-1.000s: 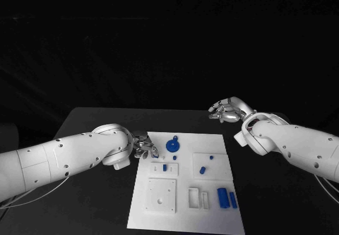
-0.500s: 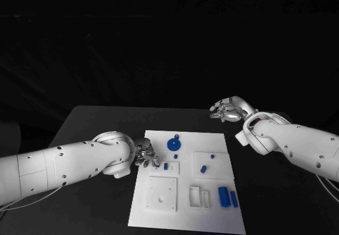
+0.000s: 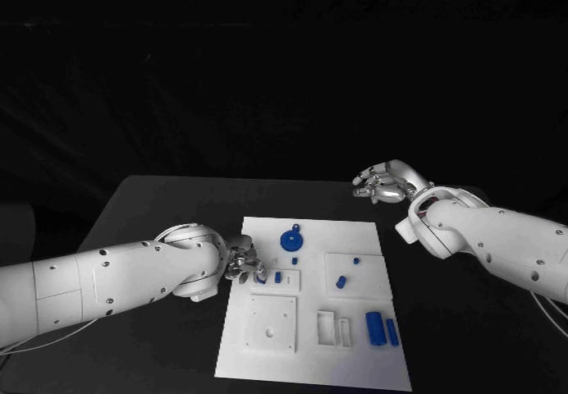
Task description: Assemble the parts on the task board
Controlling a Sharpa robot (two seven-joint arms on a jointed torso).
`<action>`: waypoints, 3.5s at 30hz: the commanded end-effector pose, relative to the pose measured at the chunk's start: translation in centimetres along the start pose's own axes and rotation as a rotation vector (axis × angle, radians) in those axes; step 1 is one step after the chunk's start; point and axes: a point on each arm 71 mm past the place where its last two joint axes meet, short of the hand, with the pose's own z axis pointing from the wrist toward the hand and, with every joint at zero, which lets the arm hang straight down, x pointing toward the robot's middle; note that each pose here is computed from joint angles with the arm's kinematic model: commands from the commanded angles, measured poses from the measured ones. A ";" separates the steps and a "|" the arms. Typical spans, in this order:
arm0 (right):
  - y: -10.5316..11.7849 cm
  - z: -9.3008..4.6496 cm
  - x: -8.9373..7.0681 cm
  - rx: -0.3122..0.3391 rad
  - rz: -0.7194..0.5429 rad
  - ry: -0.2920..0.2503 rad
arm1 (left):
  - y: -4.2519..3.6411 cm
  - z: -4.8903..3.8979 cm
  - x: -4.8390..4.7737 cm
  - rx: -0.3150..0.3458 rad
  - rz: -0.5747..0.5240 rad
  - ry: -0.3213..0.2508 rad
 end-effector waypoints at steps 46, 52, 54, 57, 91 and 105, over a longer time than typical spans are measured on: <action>-0.2 -0.1 0.1 -0.005 -0.002 0.008 | -0.11 0.16 0.67 -0.009 0.080 0.052; -0.2 -0.1 0.2 -0.006 -0.002 0.010 | -0.16 0.31 0.52 -0.009 0.076 0.039; -0.2 -0.1 0.2 -0.005 -0.001 0.010 | -0.27 0.35 0.53 -0.007 0.076 0.039; -0.2 -0.1 0.2 -0.005 -0.001 0.010 | -0.49 0.39 0.55 -0.001 0.076 0.037; -0.2 -0.2 0.3 -0.005 0.000 0.016 | -1.05 0.75 0.63 -0.024 0.182 0.047; -0.2 -0.1 0.3 -0.005 0.000 0.017 | -1.25 0.67 0.91 -0.020 0.143 0.094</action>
